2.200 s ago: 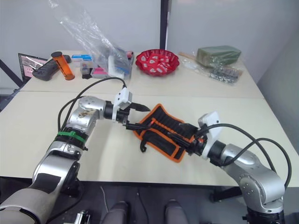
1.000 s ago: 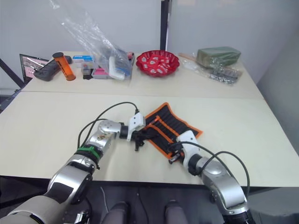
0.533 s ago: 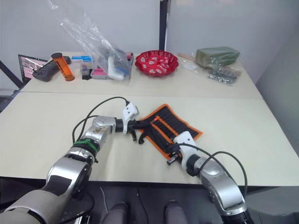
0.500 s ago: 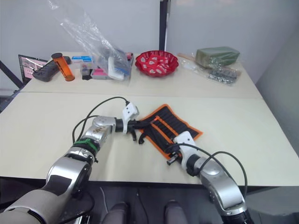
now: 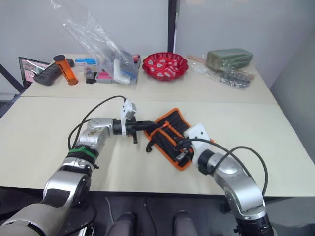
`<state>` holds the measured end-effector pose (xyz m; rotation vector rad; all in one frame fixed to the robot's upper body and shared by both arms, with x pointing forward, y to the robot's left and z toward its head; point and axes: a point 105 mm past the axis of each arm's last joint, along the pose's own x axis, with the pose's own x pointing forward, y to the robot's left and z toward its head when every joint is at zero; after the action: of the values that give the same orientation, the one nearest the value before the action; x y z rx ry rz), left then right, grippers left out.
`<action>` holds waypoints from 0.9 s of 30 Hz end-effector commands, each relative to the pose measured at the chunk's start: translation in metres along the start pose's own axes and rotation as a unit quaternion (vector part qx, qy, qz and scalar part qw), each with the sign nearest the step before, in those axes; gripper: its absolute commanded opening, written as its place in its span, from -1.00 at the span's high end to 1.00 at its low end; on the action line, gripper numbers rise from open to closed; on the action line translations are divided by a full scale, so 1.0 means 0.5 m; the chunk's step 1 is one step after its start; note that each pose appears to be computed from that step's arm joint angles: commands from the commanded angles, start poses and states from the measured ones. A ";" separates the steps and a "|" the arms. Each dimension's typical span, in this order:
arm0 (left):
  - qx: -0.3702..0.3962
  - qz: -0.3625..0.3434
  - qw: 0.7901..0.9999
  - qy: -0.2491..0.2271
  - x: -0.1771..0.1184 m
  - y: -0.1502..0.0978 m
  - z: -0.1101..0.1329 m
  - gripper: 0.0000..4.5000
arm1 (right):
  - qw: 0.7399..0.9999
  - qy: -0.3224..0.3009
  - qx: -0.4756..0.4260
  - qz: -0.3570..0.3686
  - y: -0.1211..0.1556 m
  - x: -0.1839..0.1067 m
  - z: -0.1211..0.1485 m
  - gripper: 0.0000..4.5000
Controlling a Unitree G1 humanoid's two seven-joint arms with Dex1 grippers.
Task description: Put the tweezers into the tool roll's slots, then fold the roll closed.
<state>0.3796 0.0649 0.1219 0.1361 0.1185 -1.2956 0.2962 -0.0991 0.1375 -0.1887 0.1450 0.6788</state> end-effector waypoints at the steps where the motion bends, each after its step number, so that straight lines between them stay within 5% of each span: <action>1: 0.031 -0.007 0.999 0.011 0.029 -0.017 0.004 0.99 | 1.000 0.009 -0.014 -0.021 -0.011 0.018 -0.005 1.00; 15: 0.059 0.033 0.992 0.108 0.071 -0.026 -0.094 0.99 | 0.998 0.055 -0.008 -0.033 0.017 0.065 -0.092 1.00; 27: 0.050 0.046 0.991 0.116 0.050 -0.014 -0.110 0.99 | 0.995 0.075 0.009 -0.062 -0.003 -0.014 -0.152 1.00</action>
<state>0.3757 0.0319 0.0809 0.3595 0.1610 -1.2492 0.2919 -0.1104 0.0749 -0.2285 0.2325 0.5586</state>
